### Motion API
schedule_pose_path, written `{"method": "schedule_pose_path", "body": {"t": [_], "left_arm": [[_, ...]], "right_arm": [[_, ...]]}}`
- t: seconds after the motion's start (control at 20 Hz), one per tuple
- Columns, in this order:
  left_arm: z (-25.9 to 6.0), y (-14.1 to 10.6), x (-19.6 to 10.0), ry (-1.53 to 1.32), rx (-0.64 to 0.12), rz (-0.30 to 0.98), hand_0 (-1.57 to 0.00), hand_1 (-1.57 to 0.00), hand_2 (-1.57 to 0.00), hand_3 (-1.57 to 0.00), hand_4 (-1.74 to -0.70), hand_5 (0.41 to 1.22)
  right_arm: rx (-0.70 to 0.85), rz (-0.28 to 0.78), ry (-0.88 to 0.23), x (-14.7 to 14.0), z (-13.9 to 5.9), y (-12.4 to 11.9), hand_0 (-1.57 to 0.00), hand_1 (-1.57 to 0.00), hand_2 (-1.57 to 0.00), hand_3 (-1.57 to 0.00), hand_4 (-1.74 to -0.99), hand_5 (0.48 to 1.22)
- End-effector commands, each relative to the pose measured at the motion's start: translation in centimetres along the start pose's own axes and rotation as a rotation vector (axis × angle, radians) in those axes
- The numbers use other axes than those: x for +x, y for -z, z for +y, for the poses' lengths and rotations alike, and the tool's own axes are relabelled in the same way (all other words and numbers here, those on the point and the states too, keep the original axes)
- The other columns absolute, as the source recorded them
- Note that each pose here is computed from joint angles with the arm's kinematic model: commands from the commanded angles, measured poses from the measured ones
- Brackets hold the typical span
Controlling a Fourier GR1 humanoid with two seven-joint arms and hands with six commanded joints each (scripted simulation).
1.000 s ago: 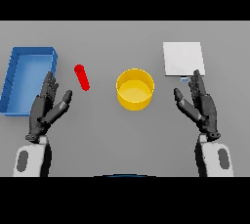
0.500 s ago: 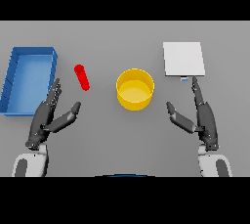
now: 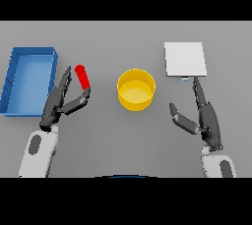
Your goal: Pick up the red beaker and tilt it to pour out 1 green nut into yellow bowl. Pick up the yellow bowl and place it on the metallic measuring scale.
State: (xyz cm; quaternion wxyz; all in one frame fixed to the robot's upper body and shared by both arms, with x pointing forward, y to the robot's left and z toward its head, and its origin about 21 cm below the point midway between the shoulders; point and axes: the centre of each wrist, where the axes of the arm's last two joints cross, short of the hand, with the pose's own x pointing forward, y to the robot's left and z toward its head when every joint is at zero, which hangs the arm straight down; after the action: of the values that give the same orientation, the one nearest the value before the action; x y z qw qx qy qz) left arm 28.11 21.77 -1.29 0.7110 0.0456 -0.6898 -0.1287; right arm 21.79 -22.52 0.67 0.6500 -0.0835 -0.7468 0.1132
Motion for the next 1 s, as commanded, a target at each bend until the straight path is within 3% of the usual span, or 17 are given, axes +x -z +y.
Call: {"method": "schedule_pose_path", "body": {"t": [0.0,0.45,0.95], "left_arm": [[-0.2,0.6,-0.2,0.006,0.001,0.004,0.0,0.0,0.0,0.0,-1.25,0.66],[-0.9,4.6,-0.3,0.028,-0.016,0.005,0.0,0.0,0.0,0.0,-1.3,0.691],[-1.3,7.0,-0.6,-0.007,-0.027,0.006,0.0,0.0,0.0,0.0,-1.33,0.695]], "right_arm": [[-0.004,0.001,-0.008,0.1,0.0,0.2,0.0,0.0,0.0,0.0,-1.281,0.635],[-0.012,0.005,-0.008,-0.1,-0.2,0.2,0.0,0.0,0.0,0.0,-1.272,0.644],[-0.018,0.014,-0.008,0.1,-0.6,0.0,0.0,0.0,0.0,0.0,-1.264,0.64]]}}
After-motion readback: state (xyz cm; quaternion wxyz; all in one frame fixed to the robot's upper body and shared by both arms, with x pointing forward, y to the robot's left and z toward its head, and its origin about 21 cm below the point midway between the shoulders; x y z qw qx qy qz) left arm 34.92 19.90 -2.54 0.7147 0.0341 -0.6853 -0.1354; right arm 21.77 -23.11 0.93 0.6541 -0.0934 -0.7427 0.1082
